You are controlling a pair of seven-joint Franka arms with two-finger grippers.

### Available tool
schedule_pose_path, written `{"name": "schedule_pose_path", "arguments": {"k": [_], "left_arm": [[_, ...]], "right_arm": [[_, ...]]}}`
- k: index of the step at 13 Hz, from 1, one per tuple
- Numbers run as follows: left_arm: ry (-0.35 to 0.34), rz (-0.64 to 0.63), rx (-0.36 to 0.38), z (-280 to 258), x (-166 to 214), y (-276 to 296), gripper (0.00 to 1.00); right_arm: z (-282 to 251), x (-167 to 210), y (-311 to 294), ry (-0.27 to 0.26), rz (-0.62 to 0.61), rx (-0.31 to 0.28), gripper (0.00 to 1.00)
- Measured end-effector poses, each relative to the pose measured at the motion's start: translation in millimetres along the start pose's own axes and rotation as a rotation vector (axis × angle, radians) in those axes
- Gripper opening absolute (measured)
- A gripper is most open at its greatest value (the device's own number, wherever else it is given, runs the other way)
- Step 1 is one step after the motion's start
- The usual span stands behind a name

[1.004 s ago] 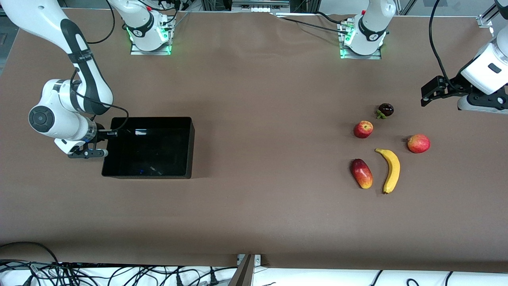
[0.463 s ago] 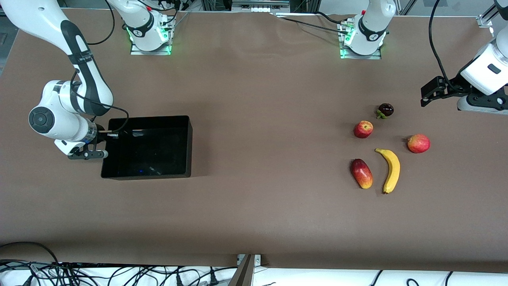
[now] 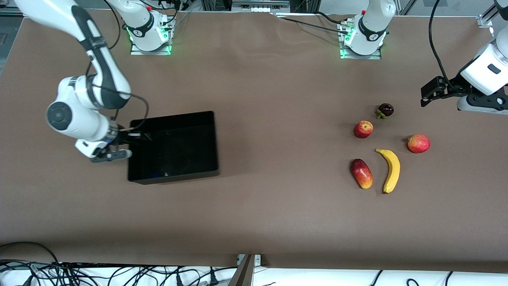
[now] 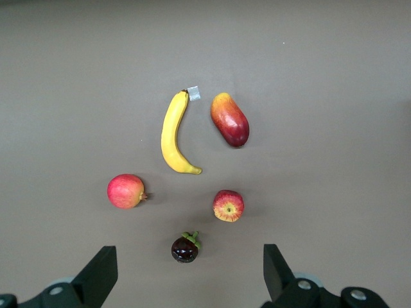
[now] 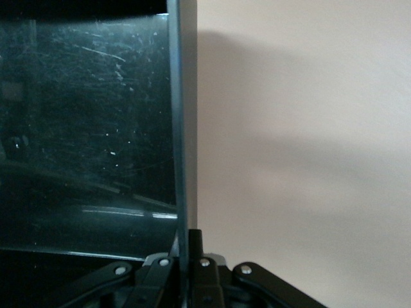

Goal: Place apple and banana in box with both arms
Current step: 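Grip the box rim with the right gripper and drag it toward the fruit, then open the right gripper to release the box rim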

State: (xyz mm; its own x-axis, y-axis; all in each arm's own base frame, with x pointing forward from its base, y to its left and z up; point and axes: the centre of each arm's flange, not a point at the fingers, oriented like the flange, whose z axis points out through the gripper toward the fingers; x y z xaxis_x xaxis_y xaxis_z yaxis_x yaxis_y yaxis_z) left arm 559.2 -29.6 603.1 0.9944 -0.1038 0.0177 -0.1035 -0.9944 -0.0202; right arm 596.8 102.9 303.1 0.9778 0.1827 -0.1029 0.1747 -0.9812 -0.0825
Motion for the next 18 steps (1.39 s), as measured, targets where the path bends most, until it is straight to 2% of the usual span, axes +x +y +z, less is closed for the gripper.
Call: {"name": "schedule_pose_path", "arguments": {"k": [4, 8, 11, 14, 18], "left_arm": [[0.0, 0.0, 0.0, -0.1, 0.1, 0.1, 1.0], [0.0, 0.0, 0.0, -0.1, 0.2, 0.1, 1.0], [0.0, 0.0, 0.0, -0.1, 0.3, 0.0, 1.0], [0.001, 0.0, 0.0, -0.1, 0.4, 0.0, 1.0], [0.001, 0.0, 0.0, -0.2, 0.4, 0.0, 1.0]], "right_arm": [[-32.3, 7.5, -143.1, -0.01, -0.019, 0.003, 0.04], [4.0, -4.3, -311.6, -0.041, 0.088, 0.052, 0.04], [47.7, -14.9, -403.6, -0.052, 0.117, 0.075, 0.04], [84.4, -21.4, -442.2, -0.044, 0.108, 0.078, 0.04], [105.5, -19.5, -440.6, -0.043, 0.105, 0.041, 0.04]]}}
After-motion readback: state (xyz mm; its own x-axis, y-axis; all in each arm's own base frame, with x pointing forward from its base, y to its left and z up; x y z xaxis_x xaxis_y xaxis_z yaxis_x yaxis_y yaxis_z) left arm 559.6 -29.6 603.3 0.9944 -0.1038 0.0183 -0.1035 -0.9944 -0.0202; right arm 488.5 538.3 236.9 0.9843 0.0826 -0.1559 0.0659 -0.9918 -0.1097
